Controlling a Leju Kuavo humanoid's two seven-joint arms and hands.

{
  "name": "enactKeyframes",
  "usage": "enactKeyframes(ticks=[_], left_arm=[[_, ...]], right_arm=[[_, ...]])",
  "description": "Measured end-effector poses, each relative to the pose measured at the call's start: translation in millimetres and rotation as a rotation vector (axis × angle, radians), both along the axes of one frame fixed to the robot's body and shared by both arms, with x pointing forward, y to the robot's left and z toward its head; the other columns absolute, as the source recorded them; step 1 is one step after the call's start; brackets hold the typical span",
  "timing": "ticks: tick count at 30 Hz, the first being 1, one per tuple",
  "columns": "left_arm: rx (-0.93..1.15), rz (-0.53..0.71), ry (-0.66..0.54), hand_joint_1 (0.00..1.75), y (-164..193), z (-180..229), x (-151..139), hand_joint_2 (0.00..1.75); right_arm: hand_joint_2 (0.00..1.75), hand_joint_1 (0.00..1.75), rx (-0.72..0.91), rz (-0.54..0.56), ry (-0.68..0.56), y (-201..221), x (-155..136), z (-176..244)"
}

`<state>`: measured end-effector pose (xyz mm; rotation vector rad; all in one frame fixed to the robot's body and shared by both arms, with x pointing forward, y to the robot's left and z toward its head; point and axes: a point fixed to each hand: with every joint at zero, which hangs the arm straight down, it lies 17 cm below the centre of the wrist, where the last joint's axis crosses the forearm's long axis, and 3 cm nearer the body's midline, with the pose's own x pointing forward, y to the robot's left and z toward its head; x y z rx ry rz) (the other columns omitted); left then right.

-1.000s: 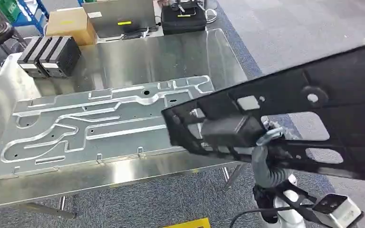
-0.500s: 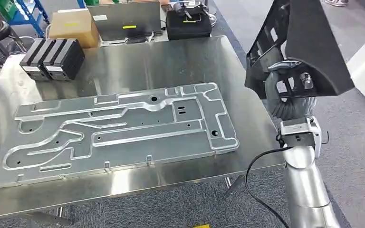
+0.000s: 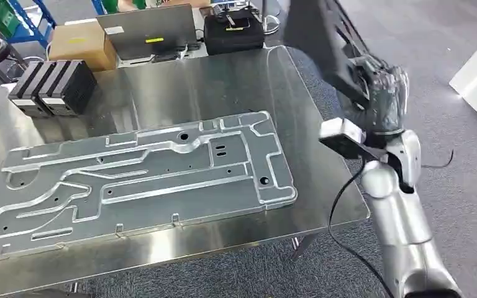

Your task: Take the parts from the cabinet and place them on the table.

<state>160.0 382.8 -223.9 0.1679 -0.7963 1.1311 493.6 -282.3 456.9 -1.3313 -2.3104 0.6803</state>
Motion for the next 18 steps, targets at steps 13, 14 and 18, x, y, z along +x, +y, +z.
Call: enactKeyframes(ticks=[13, 14, 18], left_arm=[[0.003, -0.012, 0.019, 0.00, 0.6, 0.0, 11.7, 0.00], [0.000, -0.012, 0.020, 0.00, -0.5, -0.4, 11.7, 0.00], [-0.013, -0.014, 0.029, 0.00, -7.0, -2.8, 8.6, 0.00]], right_arm=[[1.75, 1.75, -0.676, -0.148, 0.551, 125.3, 148.8, -154.4], [1.75, 1.75, -0.721, -0.150, 0.610, 135.8, 147.4, -182.3], [1.75, 1.75, -0.875, -0.108, 0.777, 180.3, 128.2, -256.2]])
